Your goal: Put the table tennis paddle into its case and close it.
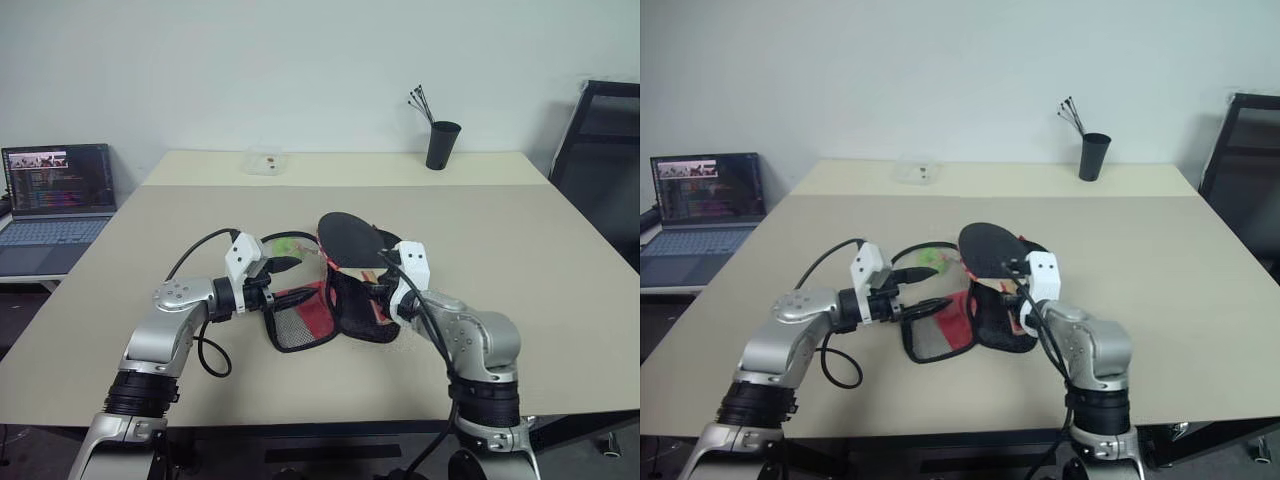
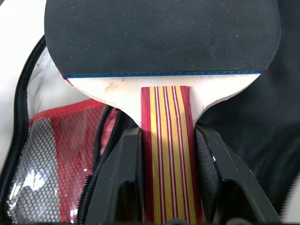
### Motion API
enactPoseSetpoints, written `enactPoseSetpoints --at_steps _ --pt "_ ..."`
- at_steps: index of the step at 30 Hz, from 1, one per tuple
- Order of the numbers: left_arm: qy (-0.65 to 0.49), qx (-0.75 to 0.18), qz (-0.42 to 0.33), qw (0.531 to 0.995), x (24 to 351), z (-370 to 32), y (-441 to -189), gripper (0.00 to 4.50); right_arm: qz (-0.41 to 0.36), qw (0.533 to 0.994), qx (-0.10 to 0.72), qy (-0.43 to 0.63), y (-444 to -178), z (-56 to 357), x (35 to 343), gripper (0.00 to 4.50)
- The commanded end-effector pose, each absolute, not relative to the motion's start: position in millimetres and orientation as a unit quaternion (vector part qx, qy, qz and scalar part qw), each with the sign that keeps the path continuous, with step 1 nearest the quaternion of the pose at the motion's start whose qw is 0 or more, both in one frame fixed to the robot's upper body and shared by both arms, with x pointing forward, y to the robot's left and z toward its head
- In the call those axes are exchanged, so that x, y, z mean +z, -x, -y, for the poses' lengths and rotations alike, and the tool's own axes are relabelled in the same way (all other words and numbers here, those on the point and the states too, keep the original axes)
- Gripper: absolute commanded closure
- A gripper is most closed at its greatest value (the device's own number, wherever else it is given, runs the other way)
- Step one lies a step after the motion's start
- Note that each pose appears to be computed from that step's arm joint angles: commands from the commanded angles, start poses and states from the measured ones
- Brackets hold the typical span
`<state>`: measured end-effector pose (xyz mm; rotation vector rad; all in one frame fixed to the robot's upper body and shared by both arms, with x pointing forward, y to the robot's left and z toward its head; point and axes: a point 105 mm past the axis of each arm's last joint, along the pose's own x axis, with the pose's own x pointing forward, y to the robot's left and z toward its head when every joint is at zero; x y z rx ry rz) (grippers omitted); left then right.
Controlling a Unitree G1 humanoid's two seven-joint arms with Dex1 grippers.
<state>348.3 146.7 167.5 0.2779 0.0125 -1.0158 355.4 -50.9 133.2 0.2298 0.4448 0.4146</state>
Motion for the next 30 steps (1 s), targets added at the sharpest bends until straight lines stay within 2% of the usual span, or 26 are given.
enactPoseSetpoints --at_steps 1,7,21,28,30 --pt "-0.145 -0.490 0.023 0.859 182.3 -140.2 -345.4 0.60 -0.186 0.959 0.184 -0.107 -358.6 56.4 142.1 3.37" --pt "-0.145 -0.488 0.022 0.860 181.9 -141.6 -345.1 0.60 -0.196 0.963 0.157 -0.102 -359.5 63.8 131.3 3.37" --pt "-0.145 -0.486 0.020 0.862 180.6 -143.6 -344.6 0.60 -0.204 0.957 0.166 -0.122 -354.6 51.2 128.6 3.37" --pt "-0.144 -0.486 0.021 0.862 180.1 -143.2 -345.2 0.60 -0.199 0.957 0.172 -0.119 -353.6 50.9 133.3 1.15" --pt "-0.143 -0.486 0.021 0.862 180.0 -143.0 -345.2 0.60 -0.195 0.955 0.192 -0.111 -350.1 47.8 137.5 1.15"
